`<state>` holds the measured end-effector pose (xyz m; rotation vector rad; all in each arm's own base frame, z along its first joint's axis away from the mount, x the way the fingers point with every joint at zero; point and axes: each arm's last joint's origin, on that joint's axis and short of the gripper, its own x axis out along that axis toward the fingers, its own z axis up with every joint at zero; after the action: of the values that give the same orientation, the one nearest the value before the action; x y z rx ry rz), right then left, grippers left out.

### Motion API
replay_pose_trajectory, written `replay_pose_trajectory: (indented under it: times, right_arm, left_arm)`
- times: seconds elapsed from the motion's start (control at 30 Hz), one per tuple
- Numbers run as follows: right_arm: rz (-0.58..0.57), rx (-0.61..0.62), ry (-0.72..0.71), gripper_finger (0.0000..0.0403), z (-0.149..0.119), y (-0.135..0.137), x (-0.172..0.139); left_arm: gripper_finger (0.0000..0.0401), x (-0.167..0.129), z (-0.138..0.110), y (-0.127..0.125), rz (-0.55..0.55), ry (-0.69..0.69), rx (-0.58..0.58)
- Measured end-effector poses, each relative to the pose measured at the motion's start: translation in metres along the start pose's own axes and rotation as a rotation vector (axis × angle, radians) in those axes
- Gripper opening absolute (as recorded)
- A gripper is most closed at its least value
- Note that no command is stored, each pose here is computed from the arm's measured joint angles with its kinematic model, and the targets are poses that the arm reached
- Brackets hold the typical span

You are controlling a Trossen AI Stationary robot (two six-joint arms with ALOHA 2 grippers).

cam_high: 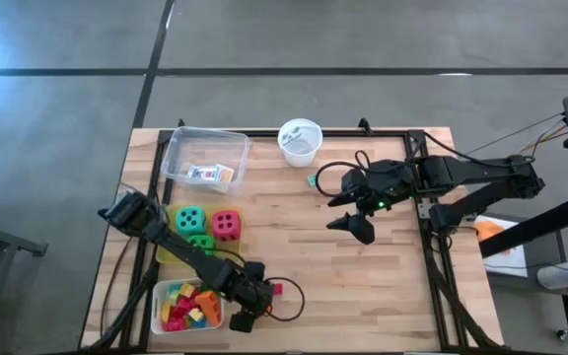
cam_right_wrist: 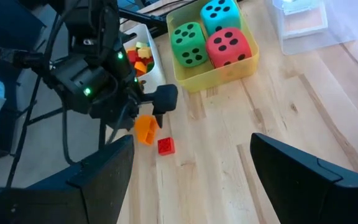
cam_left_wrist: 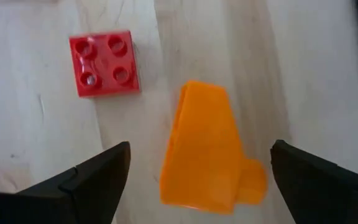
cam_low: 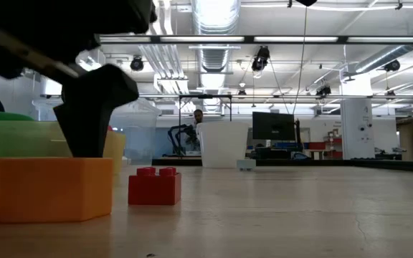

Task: Pick & Place Toys
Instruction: Put the orange game piece into the white bin

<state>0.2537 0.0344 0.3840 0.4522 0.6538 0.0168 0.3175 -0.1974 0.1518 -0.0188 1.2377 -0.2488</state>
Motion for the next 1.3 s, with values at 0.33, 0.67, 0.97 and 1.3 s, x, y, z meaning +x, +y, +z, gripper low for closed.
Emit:
replay_pose_trajectory:
  times: [0.33, 0.67, 0.97, 1.3]
  right_arm:
    - [-0.001, 0.001, 0.001, 0.0317, 0.0, 0.0, 0.0]
    - [0.0, 0.004, 0.001, 0.0317, 0.0, 0.0, 0.0]
    - [0.0, 0.019, 0.0, 0.0317, 0.0, 0.0, 0.0]
    - [0.0, 0.024, 0.0, 0.0317, 0.0, 0.0, 0.0]
  left_arm:
    - [0.0374, 0.019, -0.004, 0.003, 0.031, 0.046, -0.014]
    - [0.0327, 0.02, -0.005, 0.003, 0.049, 0.047, 0.029]
    - [0.0214, 0.02, -0.004, 0.003, 0.049, 0.037, 0.029]
    - [0.0206, 0.019, -0.004, 0.003, 0.041, 0.038, 0.031]
